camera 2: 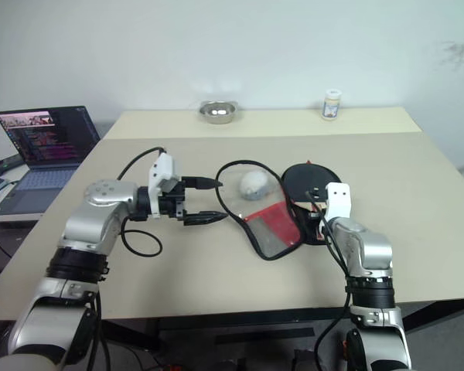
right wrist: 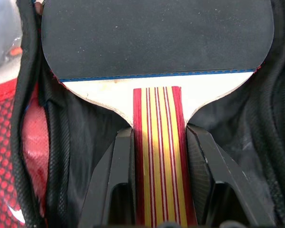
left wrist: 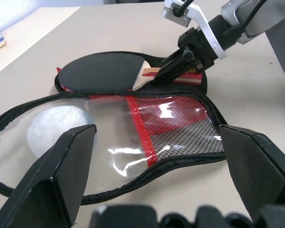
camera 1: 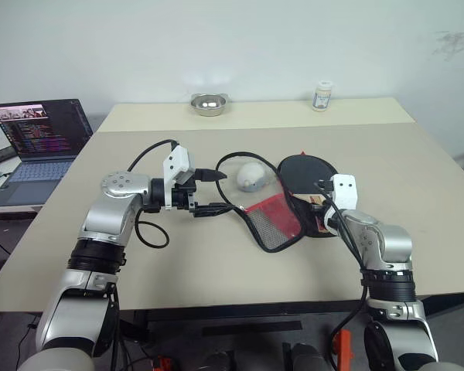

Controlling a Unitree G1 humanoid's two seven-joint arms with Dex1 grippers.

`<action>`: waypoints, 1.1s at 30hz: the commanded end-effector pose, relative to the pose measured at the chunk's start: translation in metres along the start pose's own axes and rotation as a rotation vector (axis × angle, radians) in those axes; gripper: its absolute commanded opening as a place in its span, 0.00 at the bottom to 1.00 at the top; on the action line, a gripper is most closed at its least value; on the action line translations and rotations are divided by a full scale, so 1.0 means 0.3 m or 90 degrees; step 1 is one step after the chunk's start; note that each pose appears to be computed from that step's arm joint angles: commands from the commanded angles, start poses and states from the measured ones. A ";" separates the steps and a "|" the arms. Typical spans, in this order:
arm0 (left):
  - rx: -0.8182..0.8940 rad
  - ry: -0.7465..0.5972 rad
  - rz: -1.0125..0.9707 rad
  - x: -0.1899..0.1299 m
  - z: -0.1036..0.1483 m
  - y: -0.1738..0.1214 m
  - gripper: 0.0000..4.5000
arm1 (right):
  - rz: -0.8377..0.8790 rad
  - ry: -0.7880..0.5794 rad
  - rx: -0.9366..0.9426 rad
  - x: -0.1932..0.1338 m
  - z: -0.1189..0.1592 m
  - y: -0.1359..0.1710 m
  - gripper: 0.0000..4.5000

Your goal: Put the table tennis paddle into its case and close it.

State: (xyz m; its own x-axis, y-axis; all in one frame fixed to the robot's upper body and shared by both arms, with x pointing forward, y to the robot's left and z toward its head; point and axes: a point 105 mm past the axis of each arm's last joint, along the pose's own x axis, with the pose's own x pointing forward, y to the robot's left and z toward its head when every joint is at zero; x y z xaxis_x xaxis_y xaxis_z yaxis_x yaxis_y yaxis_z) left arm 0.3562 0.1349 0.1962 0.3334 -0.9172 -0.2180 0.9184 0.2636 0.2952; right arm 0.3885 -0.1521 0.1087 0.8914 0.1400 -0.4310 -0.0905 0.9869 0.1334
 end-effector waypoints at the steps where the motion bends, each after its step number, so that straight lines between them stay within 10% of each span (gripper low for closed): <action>1: 0.025 -0.010 0.011 -0.024 0.032 0.010 1.00 | 0.008 -0.048 -0.009 -0.021 0.055 0.007 0.46; 8: 0.020 -0.002 0.023 -0.035 0.023 0.013 1.00 | 0.030 -0.059 -0.035 -0.068 0.076 0.006 0.99; 18: -0.035 0.072 0.070 -0.090 -0.093 0.043 1.00 | 0.330 -0.153 -0.298 -0.391 0.214 0.074 0.99; 33: -0.077 0.094 -0.012 0.093 -0.200 0.028 0.00 | 0.369 -0.094 -0.382 -0.522 0.207 -0.023 1.00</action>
State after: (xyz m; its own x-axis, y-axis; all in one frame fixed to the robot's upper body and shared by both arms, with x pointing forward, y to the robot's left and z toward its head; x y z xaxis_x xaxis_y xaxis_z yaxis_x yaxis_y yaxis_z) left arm 0.3835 0.1379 0.1264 0.3522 -0.8615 -0.3657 0.9359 0.3252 0.1353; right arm 0.2818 -0.1836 0.2125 0.6606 0.6582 -0.3610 -0.7395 0.6533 -0.1622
